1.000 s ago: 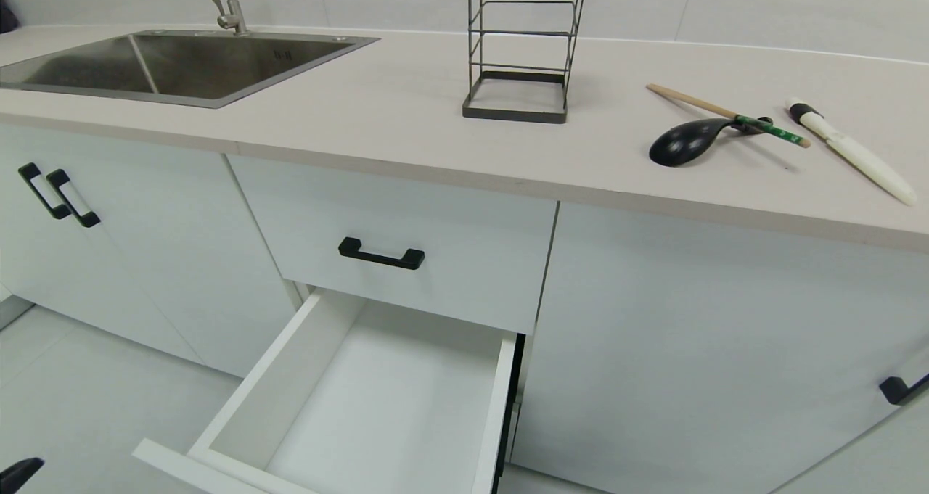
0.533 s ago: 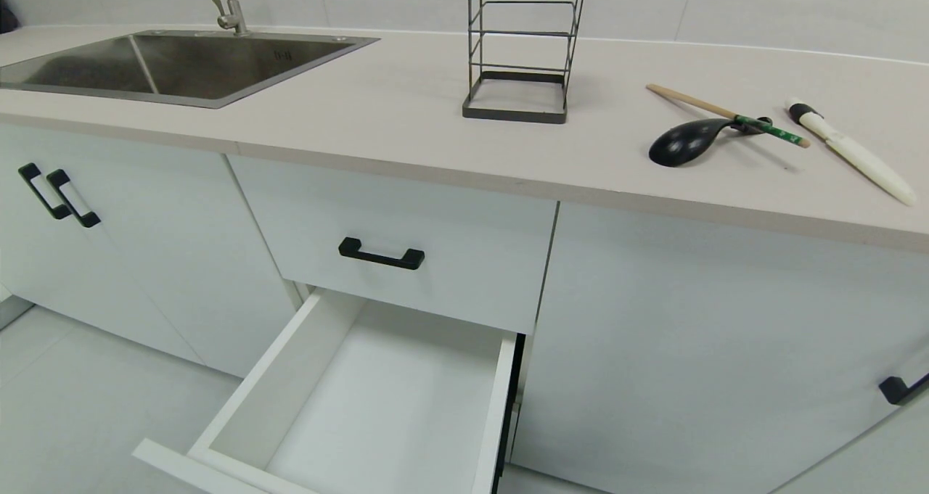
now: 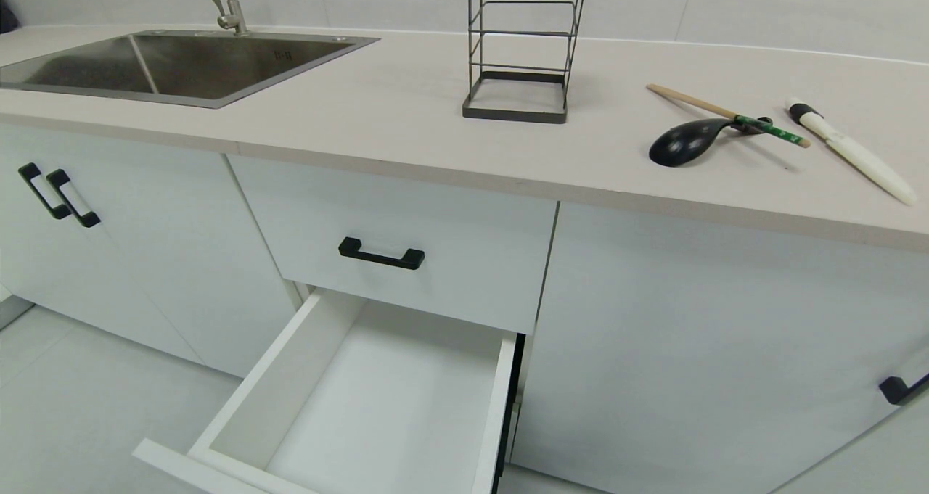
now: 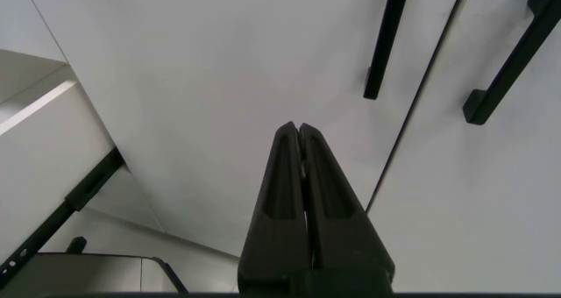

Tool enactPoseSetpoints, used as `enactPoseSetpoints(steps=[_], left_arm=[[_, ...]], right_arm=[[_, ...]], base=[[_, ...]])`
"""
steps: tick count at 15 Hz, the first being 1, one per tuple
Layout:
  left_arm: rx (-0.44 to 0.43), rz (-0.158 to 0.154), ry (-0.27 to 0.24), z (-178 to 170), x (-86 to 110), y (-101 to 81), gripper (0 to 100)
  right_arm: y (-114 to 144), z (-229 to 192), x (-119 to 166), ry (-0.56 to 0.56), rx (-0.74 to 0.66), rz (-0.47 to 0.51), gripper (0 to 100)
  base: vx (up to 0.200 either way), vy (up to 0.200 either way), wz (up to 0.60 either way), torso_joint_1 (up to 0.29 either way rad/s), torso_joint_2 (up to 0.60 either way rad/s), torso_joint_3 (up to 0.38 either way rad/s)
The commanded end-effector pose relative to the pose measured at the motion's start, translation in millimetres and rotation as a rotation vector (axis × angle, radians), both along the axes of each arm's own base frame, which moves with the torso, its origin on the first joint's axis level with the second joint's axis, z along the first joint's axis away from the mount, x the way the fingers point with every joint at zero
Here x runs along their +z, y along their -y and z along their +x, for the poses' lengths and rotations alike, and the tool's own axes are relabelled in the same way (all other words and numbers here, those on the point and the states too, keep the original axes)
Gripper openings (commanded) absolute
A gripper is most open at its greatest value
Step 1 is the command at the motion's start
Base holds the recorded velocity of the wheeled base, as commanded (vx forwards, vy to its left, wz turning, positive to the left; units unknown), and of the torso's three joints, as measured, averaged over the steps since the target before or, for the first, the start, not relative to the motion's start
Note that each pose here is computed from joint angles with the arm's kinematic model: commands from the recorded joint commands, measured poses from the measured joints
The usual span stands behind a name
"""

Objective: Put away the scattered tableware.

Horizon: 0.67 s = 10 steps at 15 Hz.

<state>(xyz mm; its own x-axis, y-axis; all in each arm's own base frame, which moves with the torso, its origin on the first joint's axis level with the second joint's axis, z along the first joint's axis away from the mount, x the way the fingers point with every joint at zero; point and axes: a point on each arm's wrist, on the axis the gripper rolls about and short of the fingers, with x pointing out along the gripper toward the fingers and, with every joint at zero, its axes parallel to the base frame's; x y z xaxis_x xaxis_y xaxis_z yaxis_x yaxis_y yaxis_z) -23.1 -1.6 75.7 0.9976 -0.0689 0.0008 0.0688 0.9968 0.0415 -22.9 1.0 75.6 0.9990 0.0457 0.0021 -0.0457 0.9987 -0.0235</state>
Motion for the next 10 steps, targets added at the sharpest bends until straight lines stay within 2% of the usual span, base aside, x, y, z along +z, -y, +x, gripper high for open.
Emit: enactPoseSetpoints(steps=[1,4,8,10], left_arm=[[0.0,-0.003,-0.003,0.1,-0.2,0.0,100],[0.003,-0.031,-0.006,0.1,-0.3,-0.1,100],[0.003,-0.031,-0.006,0.1,-0.3,-0.1,100],[0.003,-0.031,-0.006,0.1,-0.3,-0.1,100]], right_arm=[[0.0,0.1,0.0,-0.001,0.0,0.0,0],[0.0,0.1,0.0,-0.001,0.002,0.0,0],[0.0,0.1,0.0,0.0,0.0,-0.003,0],[0.0,0.1,0.0,-0.001,0.0,-0.001,0]], base=[[0.0,0.0,0.0,0.0,0.0,0.0],[0.0,0.0,0.0,0.0,0.0,0.0],[0.0,0.0,0.0,0.0,0.0,0.0],[0.0,0.0,0.0,0.144,-0.16,-0.029]])
